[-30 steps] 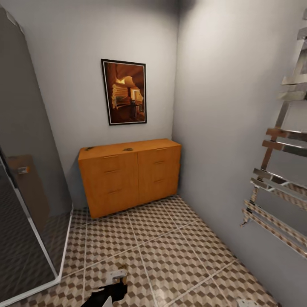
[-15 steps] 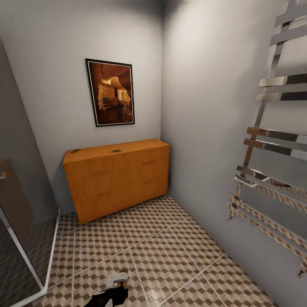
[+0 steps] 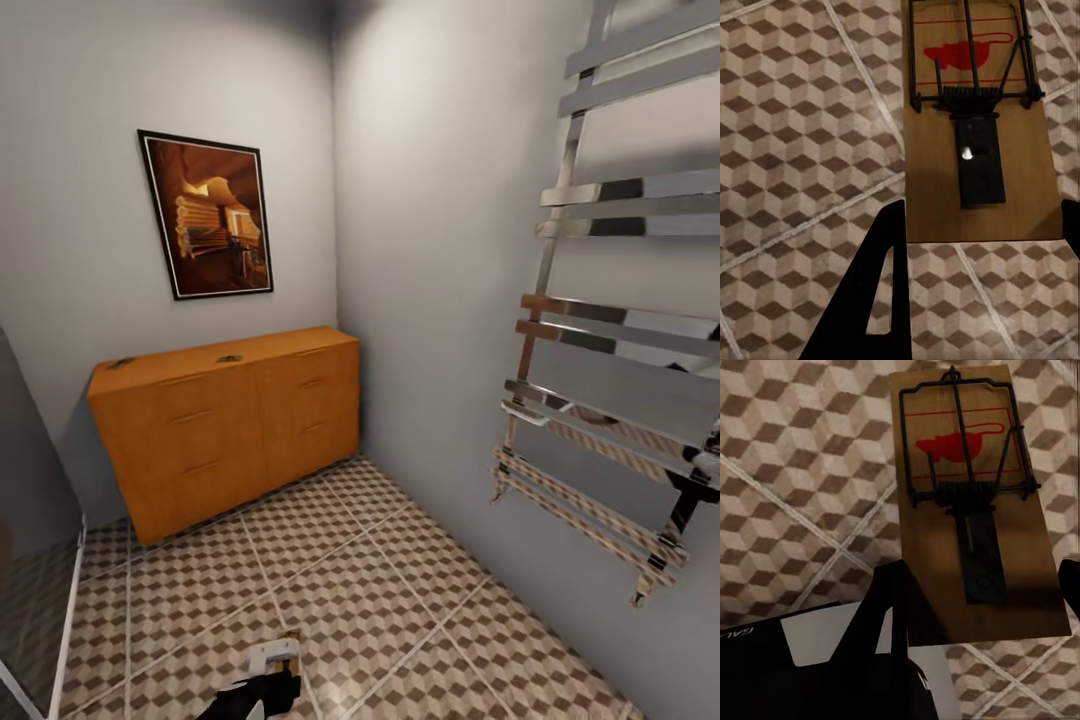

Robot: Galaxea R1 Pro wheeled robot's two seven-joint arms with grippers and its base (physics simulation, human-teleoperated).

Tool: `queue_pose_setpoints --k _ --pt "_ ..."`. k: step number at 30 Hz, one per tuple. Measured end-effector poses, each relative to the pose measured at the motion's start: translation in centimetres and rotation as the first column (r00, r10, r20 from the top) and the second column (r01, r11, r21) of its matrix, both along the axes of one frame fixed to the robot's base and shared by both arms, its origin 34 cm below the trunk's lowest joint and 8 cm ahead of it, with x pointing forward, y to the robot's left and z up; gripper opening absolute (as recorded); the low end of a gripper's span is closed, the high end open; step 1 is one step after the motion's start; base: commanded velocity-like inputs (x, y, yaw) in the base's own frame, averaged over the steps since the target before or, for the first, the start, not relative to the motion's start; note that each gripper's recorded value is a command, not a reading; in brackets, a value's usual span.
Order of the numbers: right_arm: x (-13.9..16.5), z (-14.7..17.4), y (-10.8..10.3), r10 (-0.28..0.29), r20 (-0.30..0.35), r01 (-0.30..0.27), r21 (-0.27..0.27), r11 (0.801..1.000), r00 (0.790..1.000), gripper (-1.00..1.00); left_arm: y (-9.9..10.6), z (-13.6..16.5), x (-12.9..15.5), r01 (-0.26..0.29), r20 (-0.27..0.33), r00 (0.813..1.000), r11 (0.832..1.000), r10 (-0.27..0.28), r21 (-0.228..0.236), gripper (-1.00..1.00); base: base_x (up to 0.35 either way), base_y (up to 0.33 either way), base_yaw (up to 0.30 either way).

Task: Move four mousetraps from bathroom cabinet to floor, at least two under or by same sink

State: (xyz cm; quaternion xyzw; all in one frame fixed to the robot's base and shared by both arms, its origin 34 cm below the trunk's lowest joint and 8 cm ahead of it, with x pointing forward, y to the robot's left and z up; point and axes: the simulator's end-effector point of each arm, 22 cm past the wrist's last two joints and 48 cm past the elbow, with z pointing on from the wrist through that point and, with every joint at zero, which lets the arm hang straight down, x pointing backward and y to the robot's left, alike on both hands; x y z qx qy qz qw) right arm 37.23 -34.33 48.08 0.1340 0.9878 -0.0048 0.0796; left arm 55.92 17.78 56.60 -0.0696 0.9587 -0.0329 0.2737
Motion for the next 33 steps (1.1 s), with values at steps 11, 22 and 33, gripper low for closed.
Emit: queue_pose_setpoints --k 11,22,33 --pt "-0.22 -0.1 0.27 -0.005 -0.004 0.005 0.005 1.0 1.0 -1.0 -0.1 0.0 -0.02 0.0 0.0 1.0 1.0 0.0 -0.001 -1.0 0.0 0.0 -0.291" --pt "0.37 -0.03 0.12 -0.003 0.028 0.004 -0.004 1.0 1.0 -1.0 -0.22 -0.03 -0.08 0.001 -0.002 1.0 1.0 -0.001 -0.002 -1.0 0.0 0.0 -0.291" --pt "0.34 -0.04 0.15 -0.002 0.028 0.002 -0.004 1.0 1.0 -1.0 -0.23 -0.05 -0.1 0.002 -0.003 1.0 1.0 -0.002 -0.001 -1.0 0.0 0.0 -0.292"
